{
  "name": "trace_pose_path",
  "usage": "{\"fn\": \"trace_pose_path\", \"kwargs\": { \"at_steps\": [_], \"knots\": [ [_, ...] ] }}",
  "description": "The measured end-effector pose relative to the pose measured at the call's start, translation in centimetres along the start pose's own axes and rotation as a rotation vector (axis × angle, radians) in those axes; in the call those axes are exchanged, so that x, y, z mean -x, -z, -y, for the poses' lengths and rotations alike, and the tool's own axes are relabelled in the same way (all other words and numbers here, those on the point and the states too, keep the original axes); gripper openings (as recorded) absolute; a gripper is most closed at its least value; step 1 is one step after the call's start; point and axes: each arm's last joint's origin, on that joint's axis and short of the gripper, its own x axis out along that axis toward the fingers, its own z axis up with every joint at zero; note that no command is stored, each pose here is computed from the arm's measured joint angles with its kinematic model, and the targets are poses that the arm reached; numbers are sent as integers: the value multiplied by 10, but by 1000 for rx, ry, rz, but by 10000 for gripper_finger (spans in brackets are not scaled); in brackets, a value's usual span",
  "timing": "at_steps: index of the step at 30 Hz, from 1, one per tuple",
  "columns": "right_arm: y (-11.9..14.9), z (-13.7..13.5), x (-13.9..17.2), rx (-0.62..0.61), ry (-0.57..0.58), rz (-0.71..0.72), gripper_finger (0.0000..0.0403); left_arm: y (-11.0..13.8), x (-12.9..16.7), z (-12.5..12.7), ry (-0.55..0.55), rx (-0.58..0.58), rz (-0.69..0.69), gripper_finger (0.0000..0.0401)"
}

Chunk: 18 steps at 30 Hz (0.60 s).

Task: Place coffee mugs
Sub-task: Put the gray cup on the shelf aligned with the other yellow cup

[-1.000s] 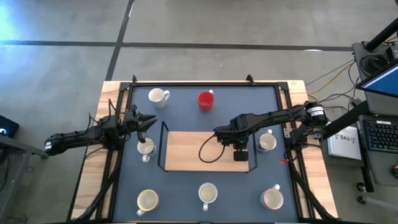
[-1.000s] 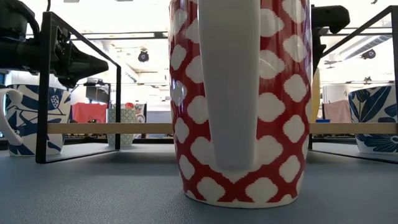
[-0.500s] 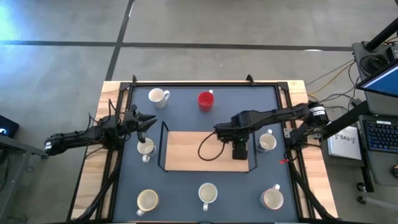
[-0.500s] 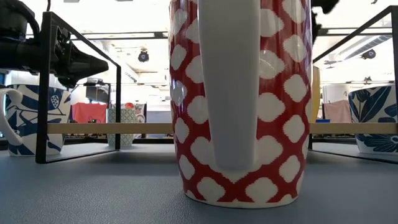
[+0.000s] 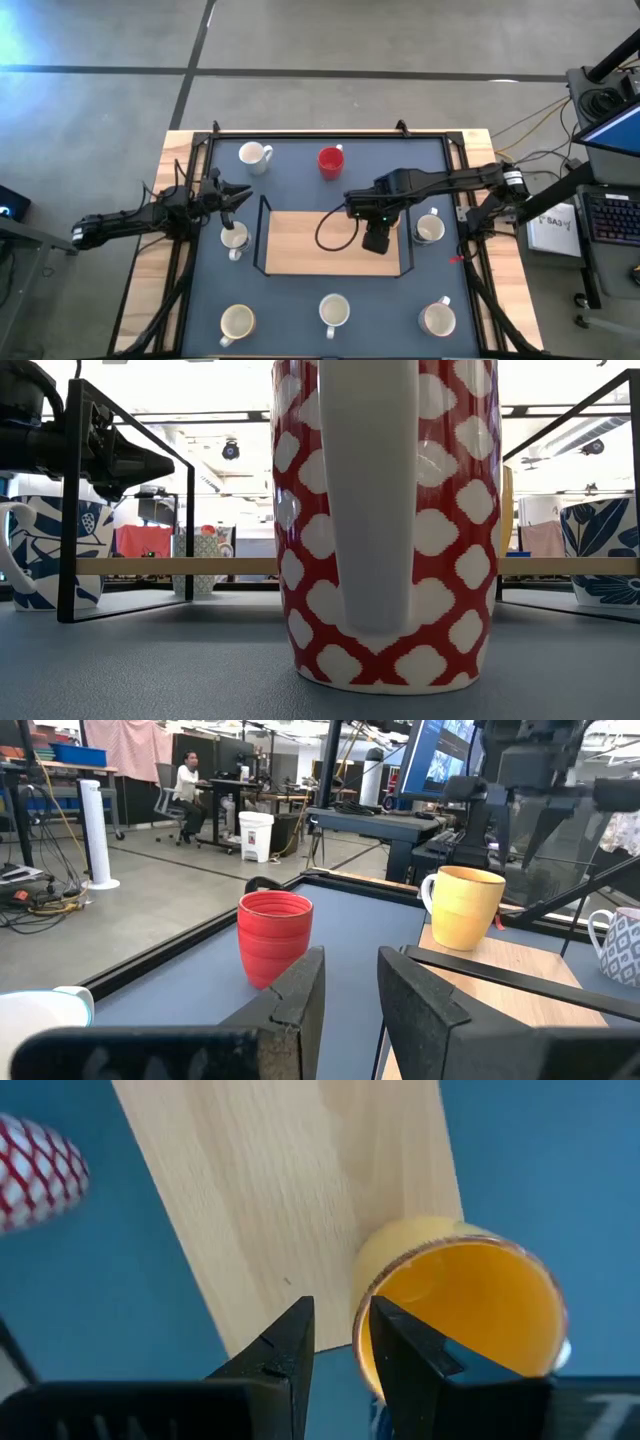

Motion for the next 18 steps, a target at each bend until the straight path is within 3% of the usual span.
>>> {"fn": "trace_pose_path", "kwargs": {
  "at_steps": [5, 18],
  "knots": [
    [9, -18, 12, -95, -75, -37, 87, 0, 0, 0, 0, 0, 0, 78],
    [75, -102, 9, -91, -136, -171, 100, 0, 0, 0, 0, 0, 0, 78]
  ]
}}
